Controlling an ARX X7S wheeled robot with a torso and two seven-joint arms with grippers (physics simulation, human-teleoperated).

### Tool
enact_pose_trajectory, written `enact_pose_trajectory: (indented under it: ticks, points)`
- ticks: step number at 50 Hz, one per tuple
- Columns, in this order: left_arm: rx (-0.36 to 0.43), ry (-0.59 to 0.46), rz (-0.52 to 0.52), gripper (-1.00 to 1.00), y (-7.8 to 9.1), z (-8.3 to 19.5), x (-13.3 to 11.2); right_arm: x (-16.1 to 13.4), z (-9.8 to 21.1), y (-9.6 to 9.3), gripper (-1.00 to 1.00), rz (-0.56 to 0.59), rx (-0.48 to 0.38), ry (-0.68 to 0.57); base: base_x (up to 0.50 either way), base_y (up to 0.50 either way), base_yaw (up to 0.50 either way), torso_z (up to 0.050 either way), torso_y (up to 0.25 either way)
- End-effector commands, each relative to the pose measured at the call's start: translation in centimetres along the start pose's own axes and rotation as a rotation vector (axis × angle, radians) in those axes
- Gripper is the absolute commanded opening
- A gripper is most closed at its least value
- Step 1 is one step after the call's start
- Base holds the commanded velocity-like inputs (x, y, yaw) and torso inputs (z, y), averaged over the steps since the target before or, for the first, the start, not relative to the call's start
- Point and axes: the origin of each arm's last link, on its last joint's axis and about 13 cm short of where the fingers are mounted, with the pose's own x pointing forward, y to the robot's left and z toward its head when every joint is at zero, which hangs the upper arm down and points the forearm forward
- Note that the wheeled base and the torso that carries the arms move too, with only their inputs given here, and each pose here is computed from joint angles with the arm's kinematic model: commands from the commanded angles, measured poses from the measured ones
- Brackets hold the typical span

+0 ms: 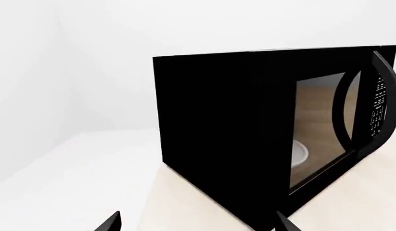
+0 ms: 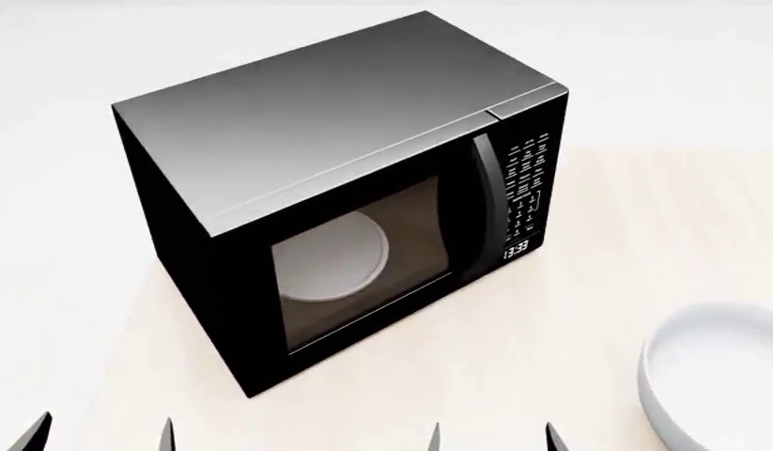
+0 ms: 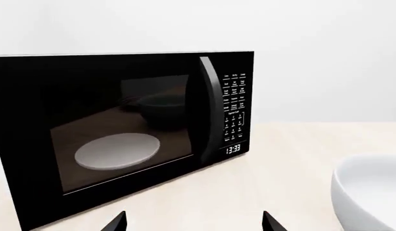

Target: Open the microwave.

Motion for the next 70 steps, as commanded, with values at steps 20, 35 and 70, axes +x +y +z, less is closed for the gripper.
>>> enact_pose_trajectory:
  ticks: [20,35,70]
  points:
    - [0.006,-0.001,0.006,1.0,0.0,0.0,0.1,-0.1,0.1,0.1,1.0,-0.005,0.02,0.008,0.0,0.0,0.0,0.002,-0.084]
    - [0.008,-0.005,0.003,1.0,-0.1,0.1,0.0,-0.2,0.3,0.1,1.0,0.005,0.012,0.003,0.0,0.0,0.0,0.002,-0.097]
    - [-0.013,0.007,0.013,1.0,0.2,0.2,0.2,1.4,5.1,-0.9,1.0,0.025,-0.047,-0.054,0.0,0.0,0.0,0.002,-0.05]
